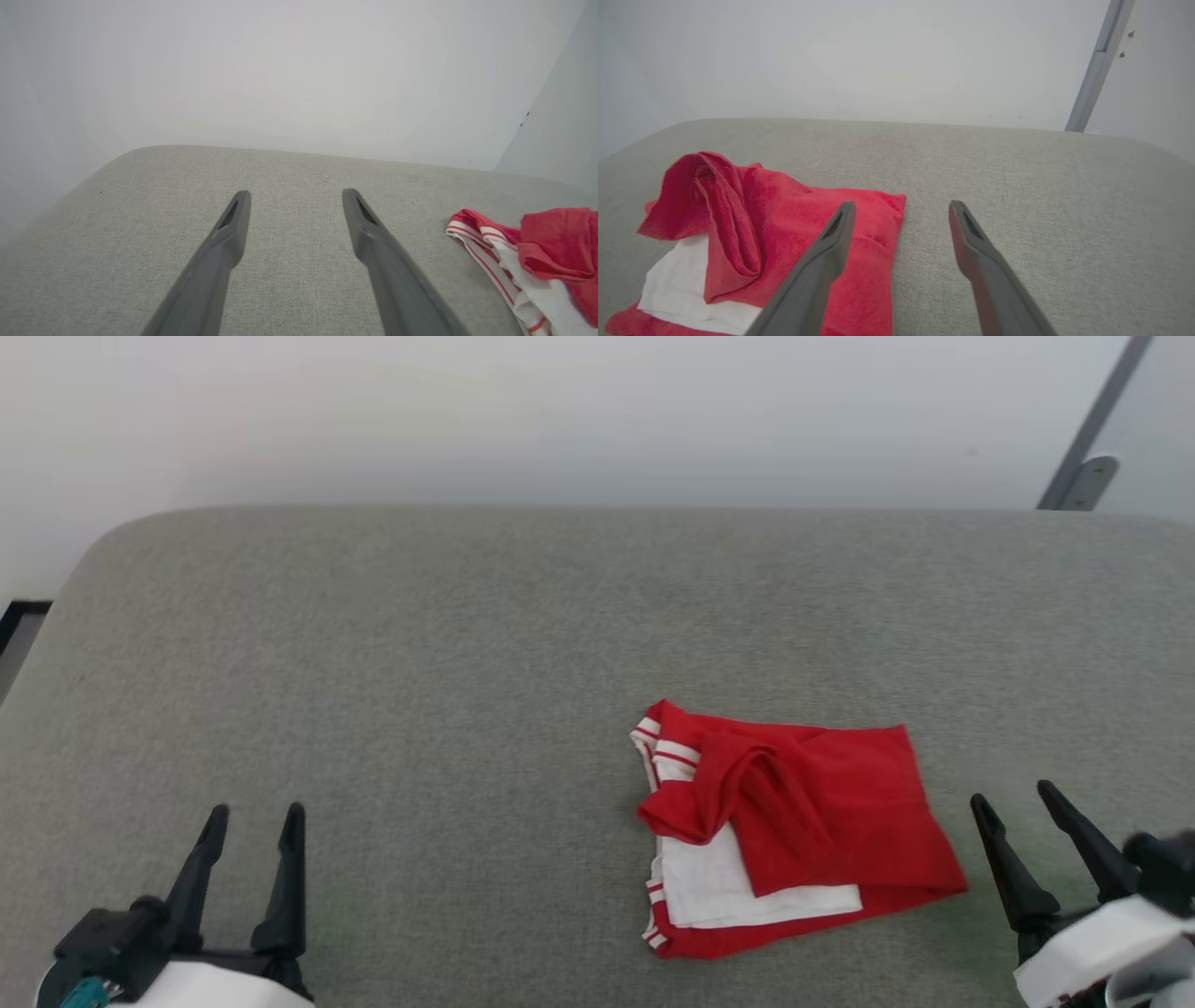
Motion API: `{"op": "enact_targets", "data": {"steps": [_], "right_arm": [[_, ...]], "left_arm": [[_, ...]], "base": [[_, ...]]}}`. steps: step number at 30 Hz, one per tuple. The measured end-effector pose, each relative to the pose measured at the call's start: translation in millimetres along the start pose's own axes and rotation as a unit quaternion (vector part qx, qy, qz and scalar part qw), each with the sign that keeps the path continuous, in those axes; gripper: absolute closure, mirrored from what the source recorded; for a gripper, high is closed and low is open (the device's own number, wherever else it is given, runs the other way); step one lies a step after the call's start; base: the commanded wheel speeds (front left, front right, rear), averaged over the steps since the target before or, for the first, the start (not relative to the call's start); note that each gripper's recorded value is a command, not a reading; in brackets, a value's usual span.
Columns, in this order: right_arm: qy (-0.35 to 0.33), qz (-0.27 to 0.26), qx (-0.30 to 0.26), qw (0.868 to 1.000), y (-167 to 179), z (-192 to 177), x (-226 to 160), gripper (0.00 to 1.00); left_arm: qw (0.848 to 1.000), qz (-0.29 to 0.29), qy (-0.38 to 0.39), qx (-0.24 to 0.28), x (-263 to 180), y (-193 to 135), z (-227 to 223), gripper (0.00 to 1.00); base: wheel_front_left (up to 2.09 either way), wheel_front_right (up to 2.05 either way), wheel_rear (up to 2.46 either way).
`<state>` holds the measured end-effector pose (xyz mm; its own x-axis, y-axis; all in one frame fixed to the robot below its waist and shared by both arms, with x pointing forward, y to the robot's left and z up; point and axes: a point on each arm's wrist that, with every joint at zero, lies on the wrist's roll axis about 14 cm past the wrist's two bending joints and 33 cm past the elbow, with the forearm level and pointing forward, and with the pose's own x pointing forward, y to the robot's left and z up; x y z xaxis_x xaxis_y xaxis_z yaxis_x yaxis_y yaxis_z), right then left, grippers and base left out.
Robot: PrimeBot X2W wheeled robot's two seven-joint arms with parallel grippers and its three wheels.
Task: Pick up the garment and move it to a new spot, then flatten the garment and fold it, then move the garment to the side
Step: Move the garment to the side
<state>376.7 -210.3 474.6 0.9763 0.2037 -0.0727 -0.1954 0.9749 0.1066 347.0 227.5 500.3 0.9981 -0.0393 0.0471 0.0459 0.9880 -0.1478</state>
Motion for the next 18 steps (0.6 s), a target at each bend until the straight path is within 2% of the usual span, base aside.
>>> {"op": "enact_targets", "data": {"steps": [5, 11, 15, 18], "right_arm": [[0.083, 0.037, 0.006, 0.996, 5.9, -20.1, 21.1, 0.00], [0.190, 0.073, 0.004, 0.979, 9.4, -36.7, 42.6, 0.00], [0.269, 0.092, 0.011, 0.959, 13.6, -51.6, 50.8, 0.00], [0.342, 0.106, 0.011, 0.934, 17.0, -67.6, 51.4, 0.00]], "left_arm": [[1.000, 0.004, 0.000, -0.002, 0.8, 0.6, -0.4, 0.00], [1.000, 0.013, 0.002, -0.009, 1.0, 1.4, -2.8, 0.00], [1.000, 0.019, 0.008, -0.012, 1.6, 3.0, -7.0, 0.00], [1.000, 0.023, 0.012, -0.016, 3.5, 4.3, -10.0, 0.00]], "base": [[0.00, 0.00, 0.00], [0.00, 0.00, 0.00], [0.00, 0.00, 0.00], [0.00, 0.00, 0.00]]}}
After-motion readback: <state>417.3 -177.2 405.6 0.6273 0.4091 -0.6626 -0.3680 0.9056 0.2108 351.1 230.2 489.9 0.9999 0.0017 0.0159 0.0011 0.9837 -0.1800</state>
